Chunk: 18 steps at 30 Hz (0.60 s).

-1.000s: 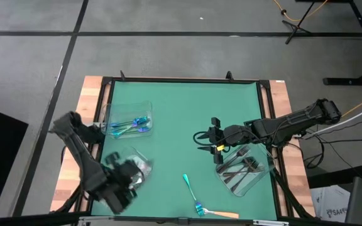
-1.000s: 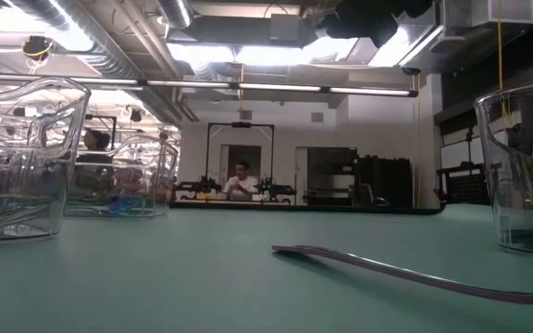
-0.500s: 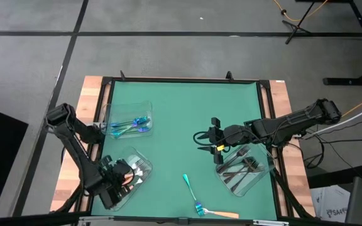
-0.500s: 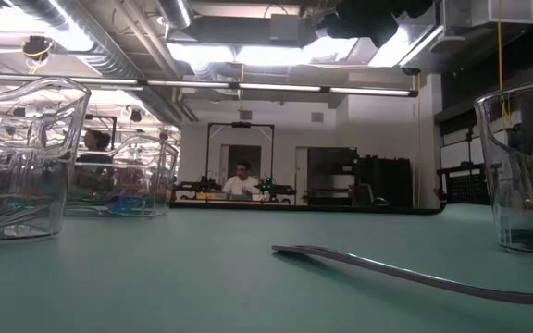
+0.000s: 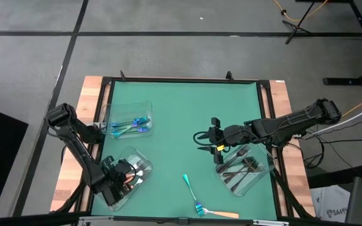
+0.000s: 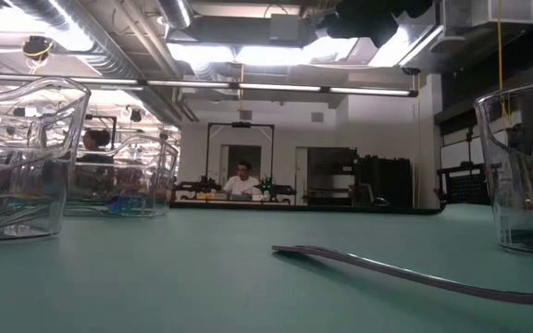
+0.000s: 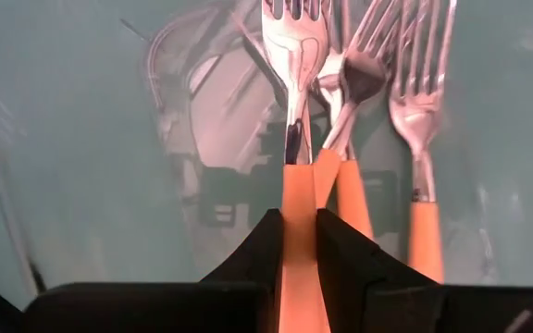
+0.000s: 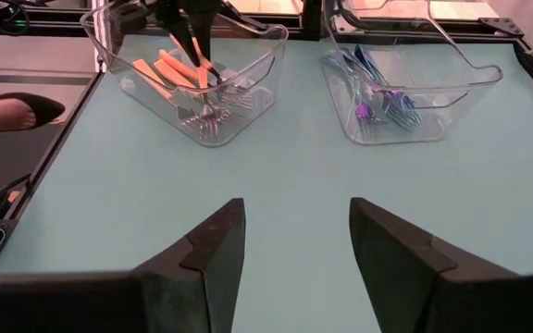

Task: Sort silverware by color (type)
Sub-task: Put the left yellow fork into the bottom transparent bin

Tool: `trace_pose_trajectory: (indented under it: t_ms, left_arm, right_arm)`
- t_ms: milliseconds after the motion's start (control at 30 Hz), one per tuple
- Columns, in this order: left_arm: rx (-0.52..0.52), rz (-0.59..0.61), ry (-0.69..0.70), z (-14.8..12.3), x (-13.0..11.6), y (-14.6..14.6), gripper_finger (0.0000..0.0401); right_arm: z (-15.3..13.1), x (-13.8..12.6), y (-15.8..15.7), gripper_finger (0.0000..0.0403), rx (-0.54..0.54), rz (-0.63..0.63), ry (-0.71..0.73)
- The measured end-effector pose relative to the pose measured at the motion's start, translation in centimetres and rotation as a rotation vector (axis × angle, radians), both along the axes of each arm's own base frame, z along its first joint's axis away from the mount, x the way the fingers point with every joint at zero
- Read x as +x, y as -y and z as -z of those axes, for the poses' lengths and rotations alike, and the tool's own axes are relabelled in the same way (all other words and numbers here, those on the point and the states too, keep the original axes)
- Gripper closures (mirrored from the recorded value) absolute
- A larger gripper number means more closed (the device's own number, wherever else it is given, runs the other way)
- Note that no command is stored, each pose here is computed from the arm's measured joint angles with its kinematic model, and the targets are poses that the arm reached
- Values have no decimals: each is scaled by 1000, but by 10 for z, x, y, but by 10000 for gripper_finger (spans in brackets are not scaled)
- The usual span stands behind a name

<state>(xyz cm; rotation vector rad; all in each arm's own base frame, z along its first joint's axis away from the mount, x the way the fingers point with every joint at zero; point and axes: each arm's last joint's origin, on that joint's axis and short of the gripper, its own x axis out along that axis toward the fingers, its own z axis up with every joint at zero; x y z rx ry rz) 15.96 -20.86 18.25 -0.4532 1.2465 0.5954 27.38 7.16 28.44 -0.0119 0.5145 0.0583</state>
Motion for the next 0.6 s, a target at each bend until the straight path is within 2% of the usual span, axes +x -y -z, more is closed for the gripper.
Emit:
trace_pose_trajectory:
  t_ms: [333,600]
  left_arm:
    - [-41,-2,-65,17,-6,-5,358]
    - [-44,-2,-68,17,-6,-4,315]
  right_arm:
    - [0,0,0,217,0,0,0]
    - [0,0,0,217,0,0,0]
